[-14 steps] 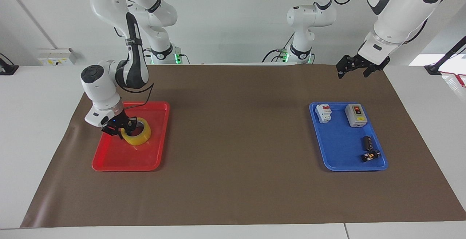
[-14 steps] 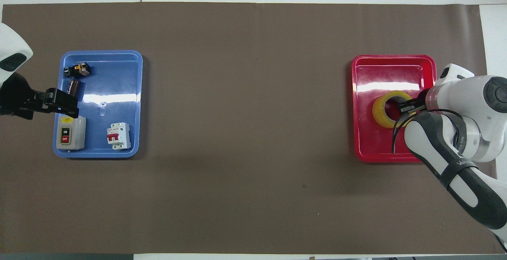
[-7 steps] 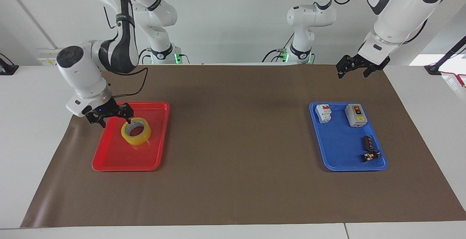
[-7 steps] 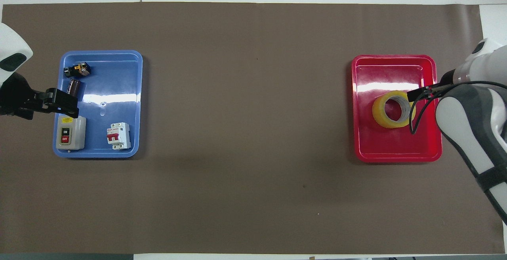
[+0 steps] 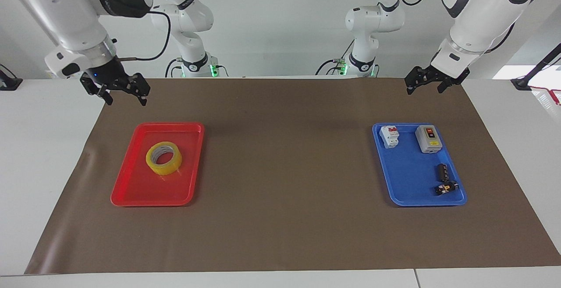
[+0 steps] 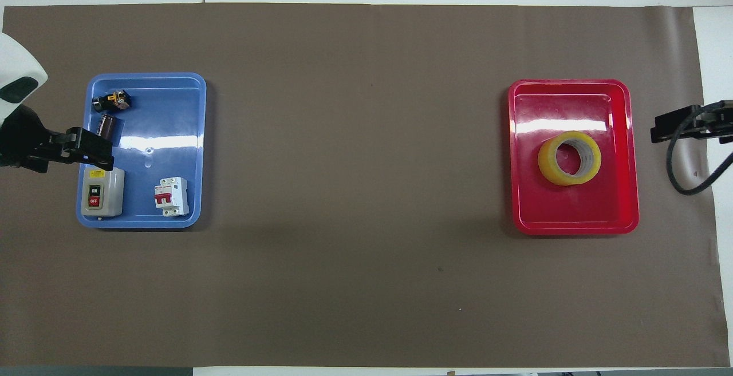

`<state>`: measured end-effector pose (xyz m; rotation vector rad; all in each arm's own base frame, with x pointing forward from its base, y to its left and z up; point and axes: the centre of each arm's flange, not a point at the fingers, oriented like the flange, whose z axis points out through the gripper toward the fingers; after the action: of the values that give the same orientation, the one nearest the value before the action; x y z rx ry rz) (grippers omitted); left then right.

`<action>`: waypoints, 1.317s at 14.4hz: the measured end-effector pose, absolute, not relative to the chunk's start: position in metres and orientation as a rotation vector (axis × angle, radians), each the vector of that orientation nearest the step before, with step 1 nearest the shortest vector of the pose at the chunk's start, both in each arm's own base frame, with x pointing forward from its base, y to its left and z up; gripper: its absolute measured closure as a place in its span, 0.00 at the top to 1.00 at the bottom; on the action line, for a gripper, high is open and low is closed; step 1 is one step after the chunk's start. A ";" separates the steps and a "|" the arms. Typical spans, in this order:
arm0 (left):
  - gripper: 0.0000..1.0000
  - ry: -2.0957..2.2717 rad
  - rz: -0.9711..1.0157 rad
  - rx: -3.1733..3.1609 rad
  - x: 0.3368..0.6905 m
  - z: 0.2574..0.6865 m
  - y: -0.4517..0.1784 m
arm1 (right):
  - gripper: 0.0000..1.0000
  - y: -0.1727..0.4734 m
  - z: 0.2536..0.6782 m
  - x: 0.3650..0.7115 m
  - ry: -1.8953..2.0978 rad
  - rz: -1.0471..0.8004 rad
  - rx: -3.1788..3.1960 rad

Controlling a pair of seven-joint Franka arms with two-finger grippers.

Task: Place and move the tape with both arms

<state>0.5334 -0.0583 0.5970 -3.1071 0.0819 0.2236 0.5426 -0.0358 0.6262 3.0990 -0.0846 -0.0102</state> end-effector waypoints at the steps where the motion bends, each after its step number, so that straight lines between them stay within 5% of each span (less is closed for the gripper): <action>1: 1.00 0.082 0.224 -3.107 0.533 0.597 -0.058 | 1.00 -0.038 0.646 0.541 -0.092 -0.017 3.084; 3: 1.00 0.082 0.224 -3.107 0.533 0.597 -0.058 | 1.00 -0.040 0.664 0.542 -0.144 -0.042 3.070; 8: 1.00 0.082 0.224 -3.107 0.533 0.597 -0.058 | 1.00 -0.034 0.621 0.550 -0.264 -0.094 3.057; 19: 1.00 0.082 0.223 -3.107 0.533 0.597 -0.058 | 1.00 -0.024 0.638 0.541 -0.244 -0.085 3.078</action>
<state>0.5335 -0.0583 0.5970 -3.1072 0.0819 0.2231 0.5413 -0.0240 0.6383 3.0785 -0.2443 -0.0855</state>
